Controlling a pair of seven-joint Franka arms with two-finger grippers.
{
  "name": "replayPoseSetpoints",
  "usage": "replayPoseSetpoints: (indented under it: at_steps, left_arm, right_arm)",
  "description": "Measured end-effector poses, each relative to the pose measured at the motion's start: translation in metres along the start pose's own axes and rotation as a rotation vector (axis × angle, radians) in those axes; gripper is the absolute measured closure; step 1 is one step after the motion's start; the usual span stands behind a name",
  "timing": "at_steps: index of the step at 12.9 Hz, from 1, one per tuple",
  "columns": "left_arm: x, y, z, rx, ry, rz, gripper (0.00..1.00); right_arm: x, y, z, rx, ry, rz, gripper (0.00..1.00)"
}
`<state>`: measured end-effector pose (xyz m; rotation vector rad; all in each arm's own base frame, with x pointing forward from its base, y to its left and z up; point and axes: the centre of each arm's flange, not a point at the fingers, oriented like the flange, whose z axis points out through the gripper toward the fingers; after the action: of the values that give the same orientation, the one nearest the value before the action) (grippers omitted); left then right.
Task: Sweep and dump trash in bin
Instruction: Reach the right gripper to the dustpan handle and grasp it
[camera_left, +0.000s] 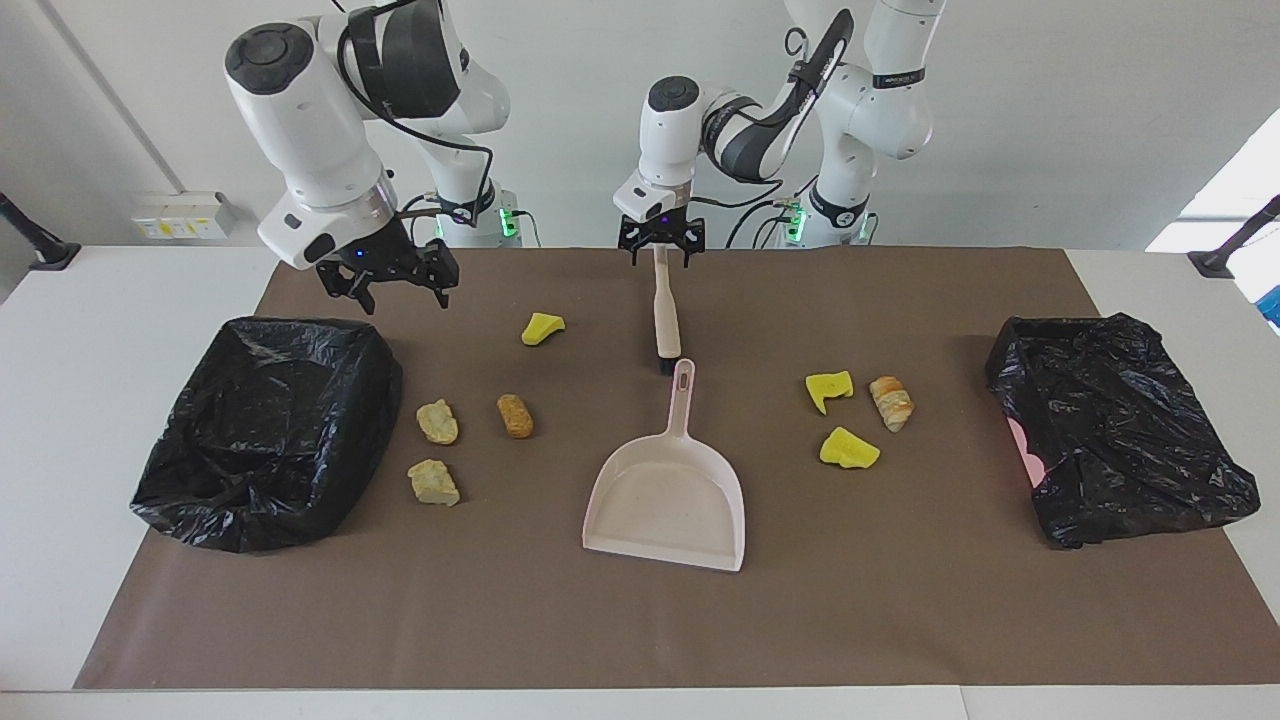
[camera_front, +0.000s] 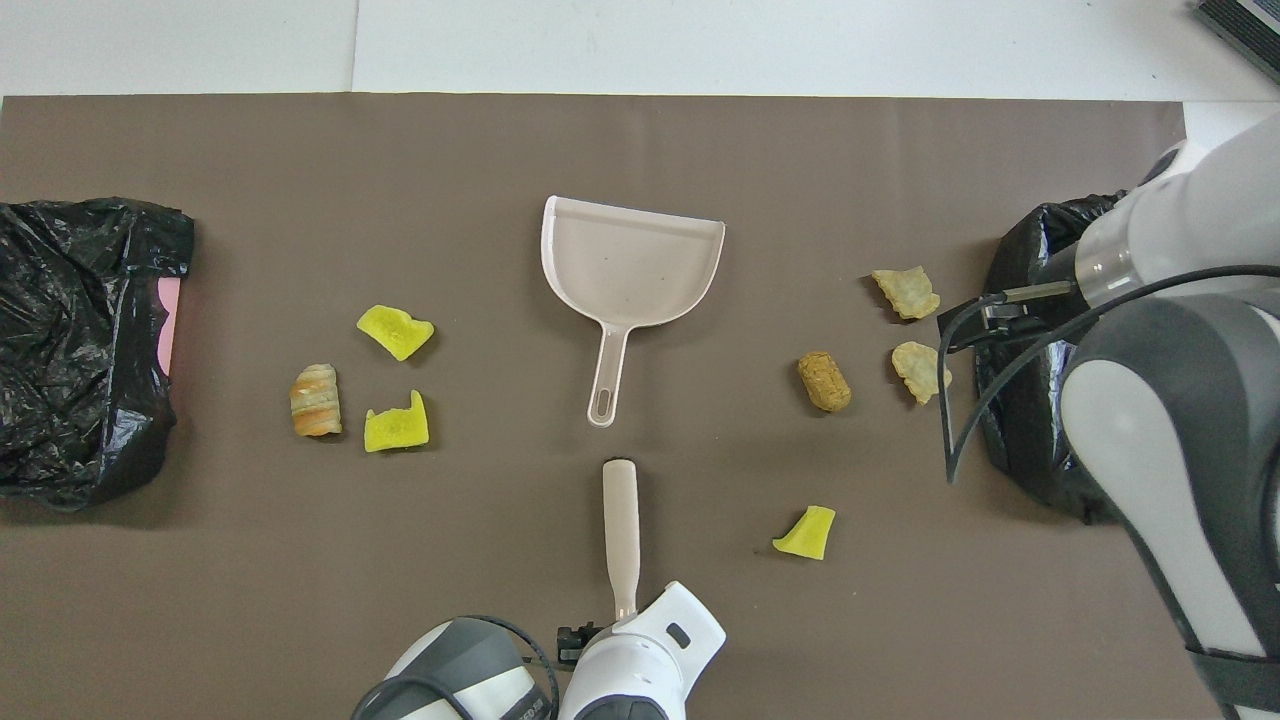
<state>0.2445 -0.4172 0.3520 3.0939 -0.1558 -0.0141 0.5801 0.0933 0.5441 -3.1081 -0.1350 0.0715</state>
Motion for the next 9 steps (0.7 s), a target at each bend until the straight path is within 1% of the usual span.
replayPoseSetpoints:
  at_steps: [2, 5, 7, 9]
  left_arm:
    - [-0.001, -0.002, 0.004, 0.002, -0.001, -0.001, 0.00]
    - [-0.003, -0.003, 0.008, 0.006, -0.005, 0.002, 0.00]
    - [-0.010, 0.002, 0.019, 0.023, -0.018, 0.020, 0.00]
    - [-0.013, 0.005, 0.027, 0.032, -0.025, 0.026, 0.00]
  right_arm:
    - [0.009, -0.021, 0.015, 0.002, -0.005, 0.033, 0.00]
    - [0.025, -0.048, 0.024, 0.015, 0.013, 0.064, 0.00]
    - [0.035, -0.072, 0.031, 0.055, 0.033, 0.073, 0.00]
    - [0.039, -0.099, 0.043, 0.074, 0.040, 0.066, 0.00]
